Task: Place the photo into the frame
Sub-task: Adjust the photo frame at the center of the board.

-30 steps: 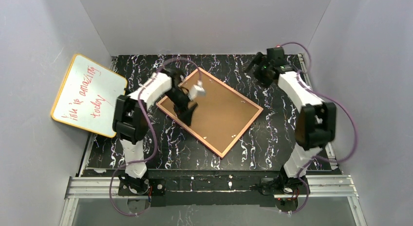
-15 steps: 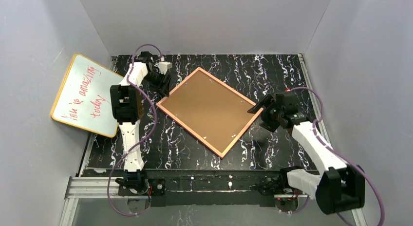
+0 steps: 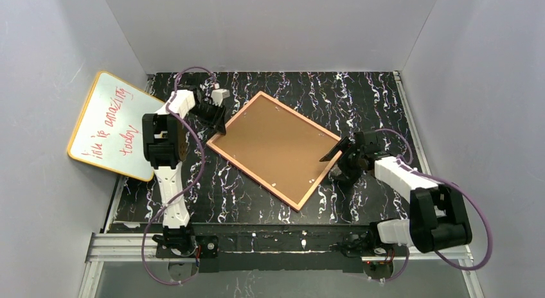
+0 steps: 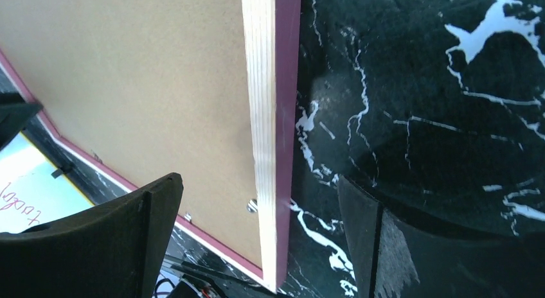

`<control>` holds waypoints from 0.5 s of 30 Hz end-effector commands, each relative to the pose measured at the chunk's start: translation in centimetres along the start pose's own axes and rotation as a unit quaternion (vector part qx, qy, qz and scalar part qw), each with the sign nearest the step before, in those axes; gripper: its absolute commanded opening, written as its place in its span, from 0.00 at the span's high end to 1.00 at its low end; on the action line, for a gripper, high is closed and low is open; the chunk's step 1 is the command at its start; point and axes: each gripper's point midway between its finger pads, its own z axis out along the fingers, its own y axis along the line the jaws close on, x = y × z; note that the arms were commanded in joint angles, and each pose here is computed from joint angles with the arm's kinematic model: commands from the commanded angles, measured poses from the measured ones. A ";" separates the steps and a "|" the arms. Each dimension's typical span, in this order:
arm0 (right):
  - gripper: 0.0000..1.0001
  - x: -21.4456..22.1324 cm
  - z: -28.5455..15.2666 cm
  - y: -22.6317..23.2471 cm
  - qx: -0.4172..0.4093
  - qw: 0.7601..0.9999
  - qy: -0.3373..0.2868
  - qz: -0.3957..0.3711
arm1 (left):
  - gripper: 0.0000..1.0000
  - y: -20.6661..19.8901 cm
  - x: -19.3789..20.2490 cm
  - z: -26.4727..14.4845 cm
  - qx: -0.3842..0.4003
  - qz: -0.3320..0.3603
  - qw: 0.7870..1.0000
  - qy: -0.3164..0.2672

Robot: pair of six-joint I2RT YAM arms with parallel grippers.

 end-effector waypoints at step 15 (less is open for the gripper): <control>0.01 -7.9 2.6 1.6 0.014 0.998 -0.050 -0.023 | 0.53 -14.4 16.2 -2.6 0.246 -0.037 0.959 0.135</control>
